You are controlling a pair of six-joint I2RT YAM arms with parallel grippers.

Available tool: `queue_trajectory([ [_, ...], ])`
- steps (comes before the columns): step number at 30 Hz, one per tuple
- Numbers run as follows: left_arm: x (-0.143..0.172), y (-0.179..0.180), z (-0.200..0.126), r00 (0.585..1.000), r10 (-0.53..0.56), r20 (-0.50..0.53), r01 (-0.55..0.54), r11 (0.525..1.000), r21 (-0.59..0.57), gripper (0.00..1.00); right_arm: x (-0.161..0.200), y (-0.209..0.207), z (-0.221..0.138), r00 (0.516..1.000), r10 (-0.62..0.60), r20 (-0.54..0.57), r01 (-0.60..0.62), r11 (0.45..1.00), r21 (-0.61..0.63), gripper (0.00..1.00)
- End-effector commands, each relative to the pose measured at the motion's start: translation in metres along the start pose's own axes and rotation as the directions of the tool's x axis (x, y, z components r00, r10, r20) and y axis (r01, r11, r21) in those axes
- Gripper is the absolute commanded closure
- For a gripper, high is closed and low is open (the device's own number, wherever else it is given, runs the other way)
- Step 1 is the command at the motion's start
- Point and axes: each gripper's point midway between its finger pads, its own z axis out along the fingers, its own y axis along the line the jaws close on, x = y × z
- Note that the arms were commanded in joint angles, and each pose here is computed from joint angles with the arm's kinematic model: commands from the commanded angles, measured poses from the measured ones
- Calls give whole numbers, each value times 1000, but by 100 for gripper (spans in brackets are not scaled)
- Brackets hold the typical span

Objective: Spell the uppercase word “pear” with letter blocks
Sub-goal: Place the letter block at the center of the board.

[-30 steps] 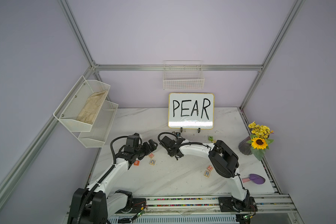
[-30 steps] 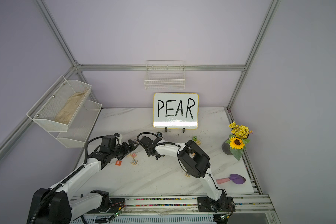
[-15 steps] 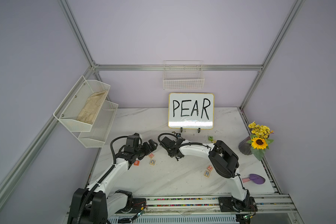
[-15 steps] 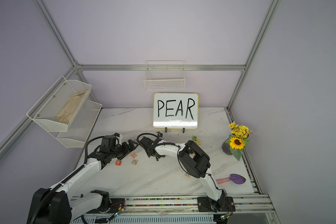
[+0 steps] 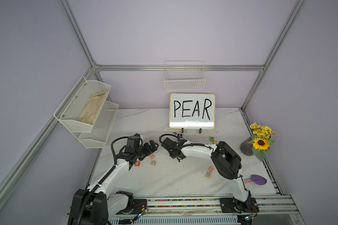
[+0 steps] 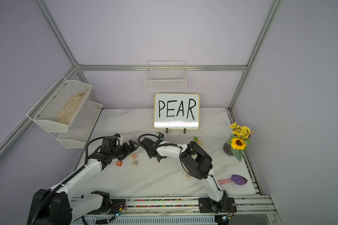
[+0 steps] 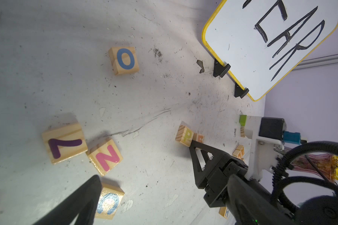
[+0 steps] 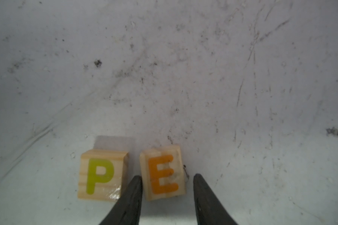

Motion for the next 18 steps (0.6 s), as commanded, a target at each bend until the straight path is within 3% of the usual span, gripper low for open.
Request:
queue_trajectory([
  [1, -23, -30, -15, 996, 42, 74, -47, 997, 69, 0, 0, -2, -14, 1000, 0, 9, 0, 1000, -4, 53],
  [9, -23, -30, -15, 996, 42, 73, -47, 996, 70, 0, -6, 0, -24, 999, -11, 36, 12, 1000, -20, 51],
  [18, -24, -29, -12, 997, 40, 66, -44, 997, 64, 0, -36, -4, -58, 991, -17, 136, 22, 999, -35, 45],
])
